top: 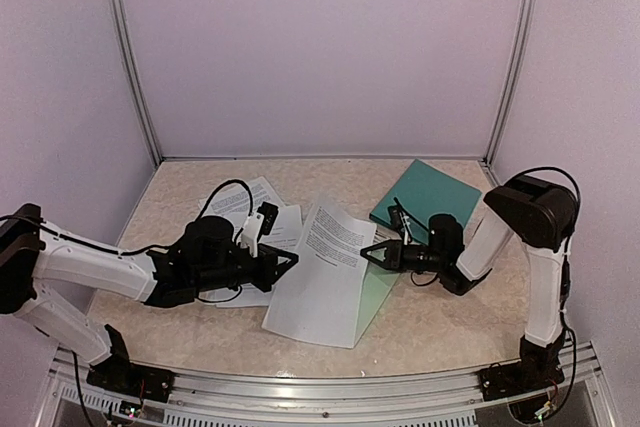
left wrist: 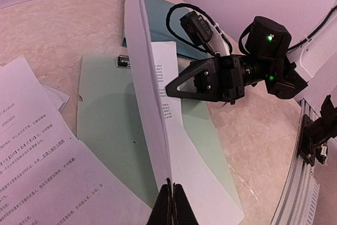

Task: Put the files into the folder
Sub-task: Pass from the left arm to the right

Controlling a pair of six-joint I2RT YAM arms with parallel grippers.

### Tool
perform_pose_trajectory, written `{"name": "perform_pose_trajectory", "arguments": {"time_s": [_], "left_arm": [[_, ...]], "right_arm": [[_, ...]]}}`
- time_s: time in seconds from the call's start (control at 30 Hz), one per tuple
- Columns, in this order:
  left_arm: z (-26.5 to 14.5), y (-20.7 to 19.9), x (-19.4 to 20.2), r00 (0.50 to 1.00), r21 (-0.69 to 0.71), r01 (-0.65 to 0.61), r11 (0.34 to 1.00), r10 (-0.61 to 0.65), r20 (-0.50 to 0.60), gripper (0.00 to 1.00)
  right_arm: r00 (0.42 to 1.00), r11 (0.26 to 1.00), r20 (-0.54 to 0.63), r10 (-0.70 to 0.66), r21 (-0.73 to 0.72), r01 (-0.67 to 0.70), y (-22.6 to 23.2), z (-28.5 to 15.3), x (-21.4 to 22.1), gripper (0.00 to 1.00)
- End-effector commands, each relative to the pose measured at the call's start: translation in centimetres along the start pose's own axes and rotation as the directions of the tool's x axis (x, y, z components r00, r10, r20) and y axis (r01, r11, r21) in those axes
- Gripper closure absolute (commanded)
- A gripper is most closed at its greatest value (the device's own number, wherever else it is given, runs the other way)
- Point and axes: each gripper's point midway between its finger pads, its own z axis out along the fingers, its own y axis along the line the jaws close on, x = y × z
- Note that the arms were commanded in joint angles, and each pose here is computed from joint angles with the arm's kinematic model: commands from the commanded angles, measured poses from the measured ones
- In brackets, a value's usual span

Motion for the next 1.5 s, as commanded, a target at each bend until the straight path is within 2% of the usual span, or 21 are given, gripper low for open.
{"name": "perform_pose_trajectory", "arguments": {"time_s": [0.0, 0.47, 0.7, 0.97, 1.23, 1.37, 1.47], "left_arm": [[0.5, 0.9, 0.1, 1.0, -0.026, 0.019, 0.999, -0.019, -0.008, 1.0], [1.8, 3.4, 1.9, 0.997, -0.072, 0.056, 0.996, -0.059, -0.049, 0.99], [3.0, 4.9, 3.5, 0.994, -0.087, 0.076, 0.993, -0.082, -0.075, 0.84], [4.1, 5.9, 3.7, 0.998, -0.073, 0.052, 0.996, -0.055, -0.04, 0.67], [4.3, 6.6, 2.4, 1.0, -0.039, -0.016, 0.999, 0.016, 0.007, 0.46], [4.1, 6.9, 1.3, 0.999, -0.012, -0.036, 0.999, 0.036, 0.011, 0.38], [4.2, 6.9, 0.4, 0.999, 0.019, -0.053, 0.998, 0.053, 0.002, 0.35]], "right_arm": [[1.0, 0.999, 0.001, -0.01, 0.043, 0.01, -0.2, -1.1, -0.5, 1.0], [0.988, 0.982, -0.072, -0.135, 0.123, 0.143, 1.3, -3.1, -0.8, 1.0], [0.967, 0.965, -0.113, -0.229, 0.107, 0.241, 2.8, -4.4, -0.8, 1.0], [0.934, 0.936, -0.152, -0.322, 0.097, 0.338, 4.9, -6.0, -1.3, 1.0], [0.896, 0.897, -0.188, -0.403, 0.111, 0.427, 6.5, -7.7, -1.8, 1.0], [0.886, 0.897, -0.205, -0.416, 0.069, 0.437, 7.4, -8.0, -1.3, 1.0], [0.88, 0.895, -0.215, -0.423, 0.049, 0.442, 7.8, -8.1, -1.2, 1.0]]}}
